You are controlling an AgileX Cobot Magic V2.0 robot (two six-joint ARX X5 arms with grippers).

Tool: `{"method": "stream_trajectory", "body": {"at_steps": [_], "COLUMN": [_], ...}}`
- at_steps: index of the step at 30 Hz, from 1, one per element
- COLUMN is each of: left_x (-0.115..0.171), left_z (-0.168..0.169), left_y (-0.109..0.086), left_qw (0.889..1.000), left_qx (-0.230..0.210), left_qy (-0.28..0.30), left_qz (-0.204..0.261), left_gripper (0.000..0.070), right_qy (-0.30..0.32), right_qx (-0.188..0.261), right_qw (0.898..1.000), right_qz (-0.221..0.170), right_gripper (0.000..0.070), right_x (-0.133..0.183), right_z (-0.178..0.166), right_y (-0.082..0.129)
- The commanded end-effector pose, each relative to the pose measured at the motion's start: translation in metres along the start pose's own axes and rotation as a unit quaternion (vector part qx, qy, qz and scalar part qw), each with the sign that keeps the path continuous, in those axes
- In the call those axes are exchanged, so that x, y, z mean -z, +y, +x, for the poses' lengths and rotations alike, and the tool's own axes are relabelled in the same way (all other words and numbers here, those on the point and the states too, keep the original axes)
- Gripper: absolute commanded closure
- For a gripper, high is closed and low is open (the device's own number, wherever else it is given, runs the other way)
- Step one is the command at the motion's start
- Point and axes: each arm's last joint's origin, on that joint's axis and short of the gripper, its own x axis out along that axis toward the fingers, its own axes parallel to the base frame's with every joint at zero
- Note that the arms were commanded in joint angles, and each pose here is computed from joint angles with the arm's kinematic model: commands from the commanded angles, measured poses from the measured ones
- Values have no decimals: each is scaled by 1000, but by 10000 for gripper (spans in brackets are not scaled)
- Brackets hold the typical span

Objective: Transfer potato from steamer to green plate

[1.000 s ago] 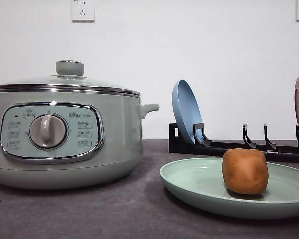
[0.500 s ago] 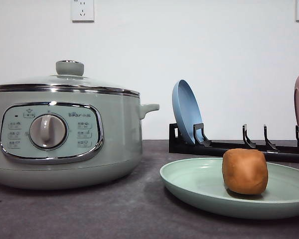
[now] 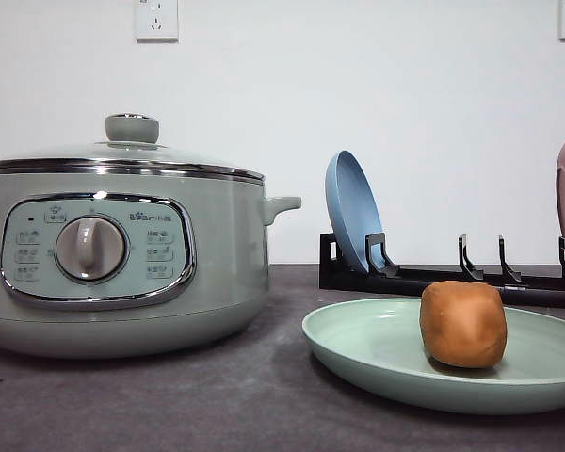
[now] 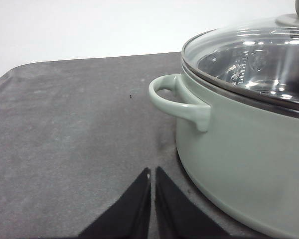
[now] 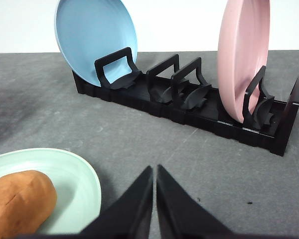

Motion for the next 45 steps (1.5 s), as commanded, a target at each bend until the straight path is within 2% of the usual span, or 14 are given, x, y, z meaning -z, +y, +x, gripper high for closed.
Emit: {"method": "stream_trajectory", "body": {"at_steps": [1,45], "left_x": [7,7], "left_z": [2,2], "left_y": [0,0], "left_qw": [1000,1000], "left_qx": [0,0], "left_qy": [14,14], "left_qz": [-4,-4], "left_gripper": [691,691], "right_qy": [1,2], "right_qx": [1,0], "right_qw": [1000,1000], "right_qz": [-1,-1], "right_gripper": [700,700], "right_x": [2,2], "right_z": [0,0], "right_y": [0,0]}}
